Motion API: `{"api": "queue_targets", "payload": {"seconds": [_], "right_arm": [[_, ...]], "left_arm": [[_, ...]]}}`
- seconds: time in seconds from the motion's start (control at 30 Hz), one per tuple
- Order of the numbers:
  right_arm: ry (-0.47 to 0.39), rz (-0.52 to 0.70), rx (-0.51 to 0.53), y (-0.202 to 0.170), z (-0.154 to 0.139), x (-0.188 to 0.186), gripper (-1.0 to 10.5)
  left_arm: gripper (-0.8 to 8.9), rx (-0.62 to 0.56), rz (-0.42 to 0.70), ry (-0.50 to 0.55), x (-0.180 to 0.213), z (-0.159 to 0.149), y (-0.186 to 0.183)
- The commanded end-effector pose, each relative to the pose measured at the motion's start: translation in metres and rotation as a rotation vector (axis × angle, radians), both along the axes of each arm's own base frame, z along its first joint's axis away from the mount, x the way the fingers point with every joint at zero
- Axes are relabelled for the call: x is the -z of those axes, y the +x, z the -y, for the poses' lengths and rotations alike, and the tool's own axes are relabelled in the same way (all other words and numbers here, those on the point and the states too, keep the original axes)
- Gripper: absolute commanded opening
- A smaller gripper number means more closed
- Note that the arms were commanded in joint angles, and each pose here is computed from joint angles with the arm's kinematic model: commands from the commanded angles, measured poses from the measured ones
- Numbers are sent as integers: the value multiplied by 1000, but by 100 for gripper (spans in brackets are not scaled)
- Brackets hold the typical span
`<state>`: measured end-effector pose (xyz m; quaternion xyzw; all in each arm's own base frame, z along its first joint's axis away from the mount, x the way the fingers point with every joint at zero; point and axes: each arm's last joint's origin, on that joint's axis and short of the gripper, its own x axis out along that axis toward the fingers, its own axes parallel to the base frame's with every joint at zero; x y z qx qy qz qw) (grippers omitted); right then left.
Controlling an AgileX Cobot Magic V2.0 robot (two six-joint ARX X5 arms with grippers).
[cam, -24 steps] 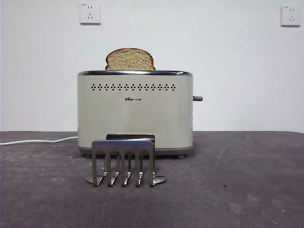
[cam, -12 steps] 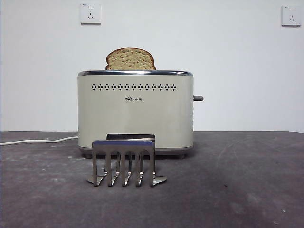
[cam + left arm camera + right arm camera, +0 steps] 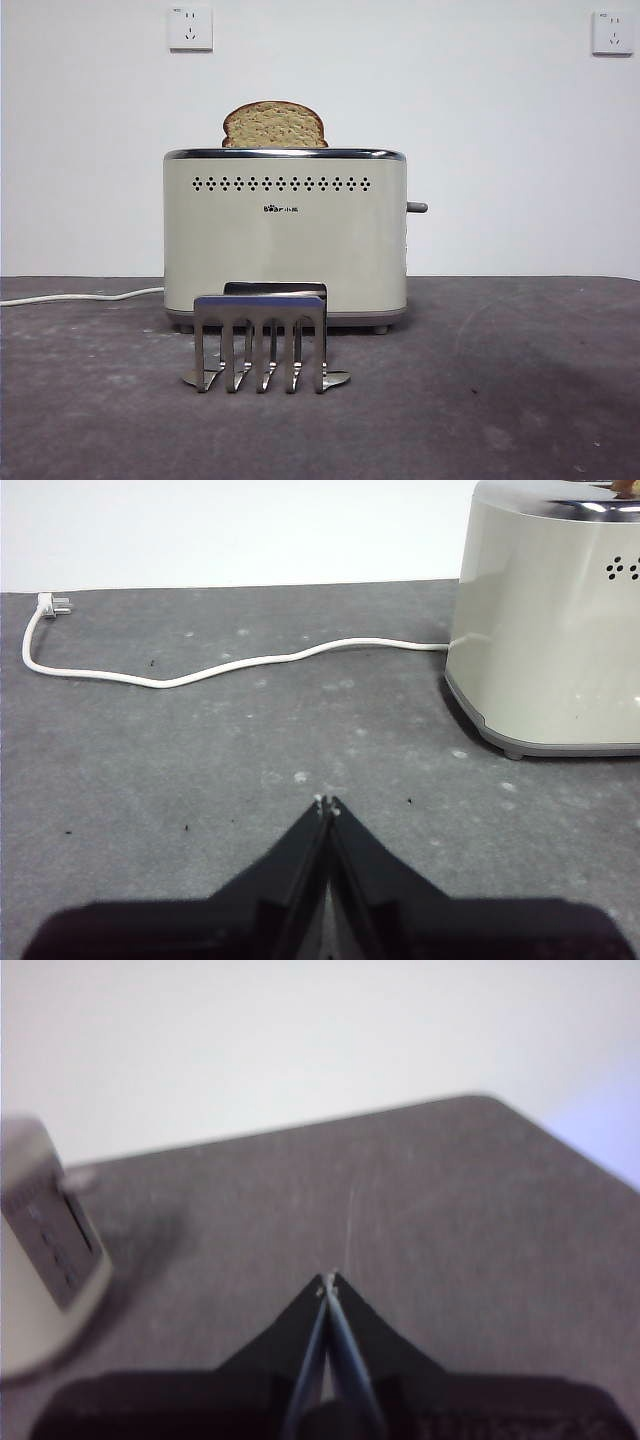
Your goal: Pick up a slice of bread from the rack,put the bread on the toaster,press the button
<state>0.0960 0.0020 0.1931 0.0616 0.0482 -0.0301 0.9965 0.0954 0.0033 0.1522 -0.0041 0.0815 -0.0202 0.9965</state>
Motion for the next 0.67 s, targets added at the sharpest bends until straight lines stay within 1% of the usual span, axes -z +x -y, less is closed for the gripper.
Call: {"api": "queue_targets", "payload": {"seconds": [0.03, 0.3, 0.47, 0.67], "right_arm": [[8, -14, 5, 1, 0, 13, 1], [-23, -39, -13, 1, 0, 31, 1], [-75, -34, -96, 1, -3, 37, 1], [-78, -71, -98, 0, -2, 45, 1]], "left_arm": [[-3, -6, -10, -11, 5, 0, 1], [-3, -6, -10, -10, 5, 0, 1], [-3, -5, -10, -10, 5, 0, 1], [-3, -6, -10, -11, 5, 0, 1]]}}
